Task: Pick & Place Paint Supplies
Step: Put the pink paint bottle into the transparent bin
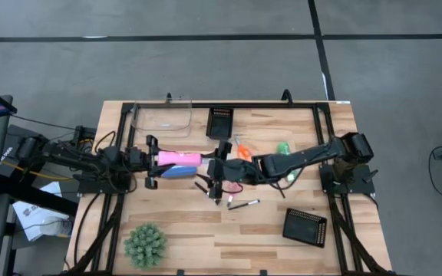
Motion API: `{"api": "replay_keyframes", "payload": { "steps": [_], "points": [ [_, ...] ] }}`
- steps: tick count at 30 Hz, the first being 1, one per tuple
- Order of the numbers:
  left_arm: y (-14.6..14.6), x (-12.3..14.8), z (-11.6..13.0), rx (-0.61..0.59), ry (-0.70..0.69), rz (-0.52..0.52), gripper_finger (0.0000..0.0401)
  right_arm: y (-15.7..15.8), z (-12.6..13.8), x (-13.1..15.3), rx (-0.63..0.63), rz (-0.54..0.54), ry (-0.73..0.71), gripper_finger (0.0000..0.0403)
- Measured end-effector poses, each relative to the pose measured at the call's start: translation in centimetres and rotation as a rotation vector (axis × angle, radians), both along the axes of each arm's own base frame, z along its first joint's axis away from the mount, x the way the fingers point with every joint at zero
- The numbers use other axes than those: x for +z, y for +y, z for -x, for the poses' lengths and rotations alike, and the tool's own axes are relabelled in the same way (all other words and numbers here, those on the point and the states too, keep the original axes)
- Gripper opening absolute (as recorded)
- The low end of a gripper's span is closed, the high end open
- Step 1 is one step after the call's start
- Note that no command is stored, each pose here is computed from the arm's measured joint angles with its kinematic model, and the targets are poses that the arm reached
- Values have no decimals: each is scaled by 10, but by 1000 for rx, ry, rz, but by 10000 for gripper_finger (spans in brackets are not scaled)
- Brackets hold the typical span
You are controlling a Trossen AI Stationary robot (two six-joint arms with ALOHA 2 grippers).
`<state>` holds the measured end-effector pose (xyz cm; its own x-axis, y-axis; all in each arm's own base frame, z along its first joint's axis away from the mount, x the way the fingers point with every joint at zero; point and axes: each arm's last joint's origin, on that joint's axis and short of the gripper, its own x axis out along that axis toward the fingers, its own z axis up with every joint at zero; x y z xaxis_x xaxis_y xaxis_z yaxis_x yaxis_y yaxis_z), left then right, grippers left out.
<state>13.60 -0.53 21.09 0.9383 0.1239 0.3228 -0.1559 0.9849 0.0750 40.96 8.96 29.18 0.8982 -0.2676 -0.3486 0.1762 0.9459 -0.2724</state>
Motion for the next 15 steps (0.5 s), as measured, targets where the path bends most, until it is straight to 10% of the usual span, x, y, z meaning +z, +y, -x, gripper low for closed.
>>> {"api": "replay_keyframes", "payload": {
  "steps": [15],
  "points": [
    [2, 15, 13, 48, -131, -33, 156, 11, 6, -15, 183, -75, -404, 278]
  ]
}}
